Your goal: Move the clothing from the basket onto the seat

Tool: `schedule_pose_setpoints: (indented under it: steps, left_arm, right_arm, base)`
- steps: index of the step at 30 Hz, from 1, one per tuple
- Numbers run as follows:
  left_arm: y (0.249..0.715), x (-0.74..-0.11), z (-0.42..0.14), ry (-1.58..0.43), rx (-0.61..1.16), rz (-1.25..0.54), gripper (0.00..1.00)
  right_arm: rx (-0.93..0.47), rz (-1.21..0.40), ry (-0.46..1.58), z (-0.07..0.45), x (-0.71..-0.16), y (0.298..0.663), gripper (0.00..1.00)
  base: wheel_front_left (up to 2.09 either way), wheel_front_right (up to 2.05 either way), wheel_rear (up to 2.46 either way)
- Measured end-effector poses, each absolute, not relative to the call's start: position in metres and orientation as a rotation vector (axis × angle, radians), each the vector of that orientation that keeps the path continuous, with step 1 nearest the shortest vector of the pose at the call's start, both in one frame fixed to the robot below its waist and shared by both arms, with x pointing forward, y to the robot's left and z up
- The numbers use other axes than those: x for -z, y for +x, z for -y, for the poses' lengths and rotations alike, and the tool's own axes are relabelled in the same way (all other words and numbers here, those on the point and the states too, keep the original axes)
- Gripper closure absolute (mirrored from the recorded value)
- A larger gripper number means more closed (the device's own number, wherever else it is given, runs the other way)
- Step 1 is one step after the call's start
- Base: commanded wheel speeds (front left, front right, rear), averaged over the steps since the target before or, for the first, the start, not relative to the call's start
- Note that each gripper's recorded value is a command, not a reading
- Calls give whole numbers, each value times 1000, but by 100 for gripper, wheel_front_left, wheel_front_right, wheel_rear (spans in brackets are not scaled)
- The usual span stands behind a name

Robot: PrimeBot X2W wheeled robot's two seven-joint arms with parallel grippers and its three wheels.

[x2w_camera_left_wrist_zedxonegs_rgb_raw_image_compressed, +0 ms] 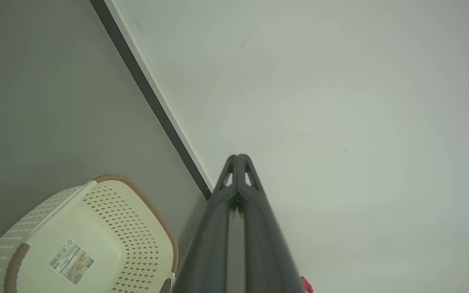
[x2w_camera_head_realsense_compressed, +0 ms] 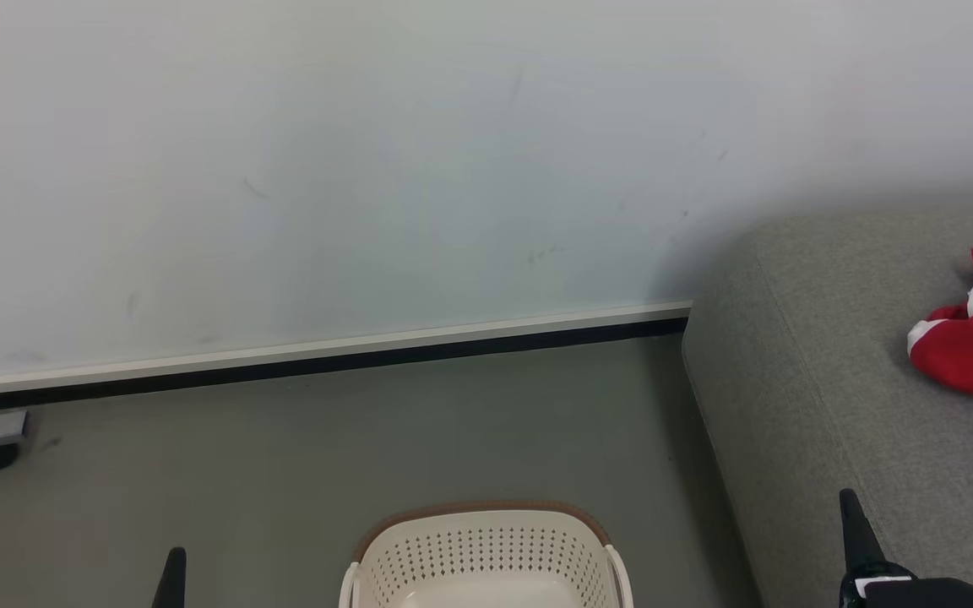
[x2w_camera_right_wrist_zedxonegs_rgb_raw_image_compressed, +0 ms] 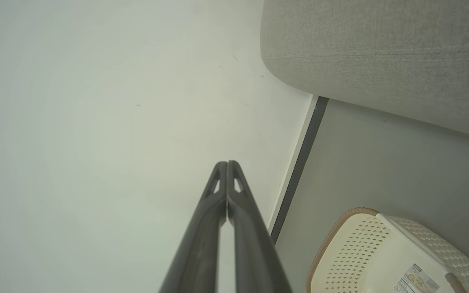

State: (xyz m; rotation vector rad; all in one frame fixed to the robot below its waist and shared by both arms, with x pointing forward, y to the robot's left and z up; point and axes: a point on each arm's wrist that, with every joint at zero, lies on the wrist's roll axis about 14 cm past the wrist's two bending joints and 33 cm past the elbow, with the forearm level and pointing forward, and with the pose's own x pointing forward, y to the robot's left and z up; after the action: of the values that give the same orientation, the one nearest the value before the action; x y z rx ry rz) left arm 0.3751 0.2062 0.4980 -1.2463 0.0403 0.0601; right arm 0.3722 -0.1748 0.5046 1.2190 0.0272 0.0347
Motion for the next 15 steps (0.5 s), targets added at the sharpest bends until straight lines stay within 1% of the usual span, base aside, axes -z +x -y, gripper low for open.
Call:
schedule_pose_setpoints:
  steps: [15]
  left_arm:
    - [382,-501,-204,-1368,-34,-37,100]
  right_arm:
    - [-12,-11,1350,184,-506,377,100]
  base:
    - [0,0,0]
